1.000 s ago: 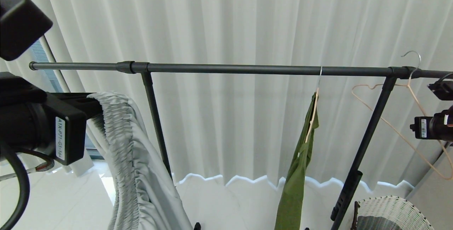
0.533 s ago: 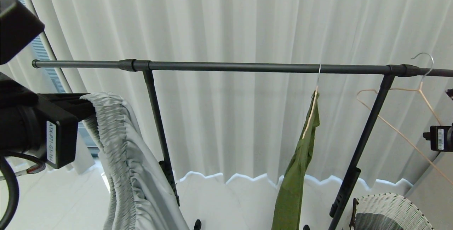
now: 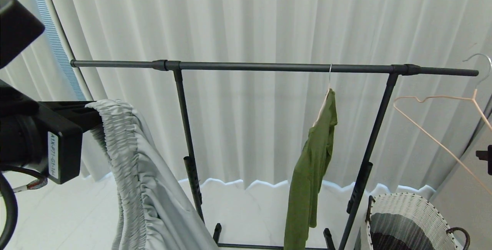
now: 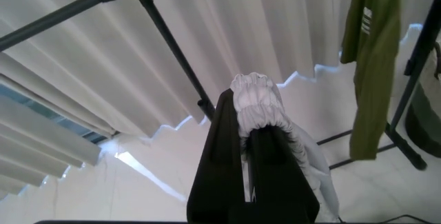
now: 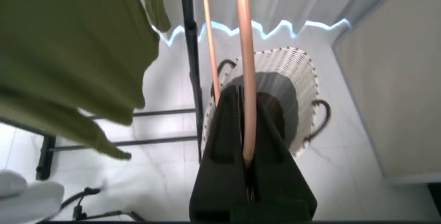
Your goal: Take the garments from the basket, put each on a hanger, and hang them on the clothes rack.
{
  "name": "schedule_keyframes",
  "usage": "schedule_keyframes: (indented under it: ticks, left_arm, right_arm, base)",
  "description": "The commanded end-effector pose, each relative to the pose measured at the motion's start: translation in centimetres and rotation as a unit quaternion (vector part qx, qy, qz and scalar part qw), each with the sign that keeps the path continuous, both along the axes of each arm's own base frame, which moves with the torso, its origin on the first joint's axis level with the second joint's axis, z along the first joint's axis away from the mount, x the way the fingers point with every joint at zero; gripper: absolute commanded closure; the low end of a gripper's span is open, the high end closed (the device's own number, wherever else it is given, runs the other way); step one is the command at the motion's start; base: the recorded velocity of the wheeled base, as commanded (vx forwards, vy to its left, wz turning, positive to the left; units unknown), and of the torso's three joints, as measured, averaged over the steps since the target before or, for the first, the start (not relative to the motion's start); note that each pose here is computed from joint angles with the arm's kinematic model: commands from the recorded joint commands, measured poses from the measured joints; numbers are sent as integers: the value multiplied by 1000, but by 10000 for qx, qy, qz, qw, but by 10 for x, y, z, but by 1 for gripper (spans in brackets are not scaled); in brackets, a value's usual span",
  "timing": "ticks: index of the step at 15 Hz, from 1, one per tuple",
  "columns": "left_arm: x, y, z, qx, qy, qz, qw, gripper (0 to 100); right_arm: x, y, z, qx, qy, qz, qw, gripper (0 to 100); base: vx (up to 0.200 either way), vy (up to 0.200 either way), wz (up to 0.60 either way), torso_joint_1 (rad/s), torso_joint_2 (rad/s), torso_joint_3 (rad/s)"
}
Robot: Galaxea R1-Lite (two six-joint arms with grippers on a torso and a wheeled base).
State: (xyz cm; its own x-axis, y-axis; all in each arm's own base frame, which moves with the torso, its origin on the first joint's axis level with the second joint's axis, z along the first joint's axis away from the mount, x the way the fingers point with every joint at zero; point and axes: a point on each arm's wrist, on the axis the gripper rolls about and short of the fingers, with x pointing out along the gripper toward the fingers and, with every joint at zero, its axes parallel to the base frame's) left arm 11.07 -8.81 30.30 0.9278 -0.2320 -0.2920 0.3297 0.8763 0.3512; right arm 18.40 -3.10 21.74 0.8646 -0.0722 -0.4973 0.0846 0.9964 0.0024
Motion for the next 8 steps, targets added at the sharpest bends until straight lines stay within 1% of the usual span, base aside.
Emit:
schedule_keyframes:
  ticks: [1,4,5,6,7,8]
  left_arm:
    - [3,-3,-2,51,54,1,10000,100]
    - [6,-5,-5,96,112,11,9999,100]
    - [6,-6,-8,138,157,3,9998,100]
    - [7,-6,-13,195,219,3,9996,100]
    - [8,-7,-15,244,263,1,9994,100]
    - [11,-9,-19,306,330,9,9990,100]
  right_arm:
    - [-6,2,3,-13,-80,19,10000,100]
    - [-11,5,5,-8,-143,130,9998,100]
    - [-16,15,8,-18,-196,387,9991,100]
    - [-26,31,12,-2,-265,854,9960,100]
    - [-37,47,13,22,-264,1381,9901,100]
    - [-49,61,12,37,-278,1925,9809,100]
  base:
    - [-200,0,0,7,-2,12]
    - [-200,0,0,4,1,5]
    - [0,0,0,0,0,0]
    - [0,0,0,0,0,0]
    - [0,0,0,0,0,0]
    - [0,0,0,0,0,0]
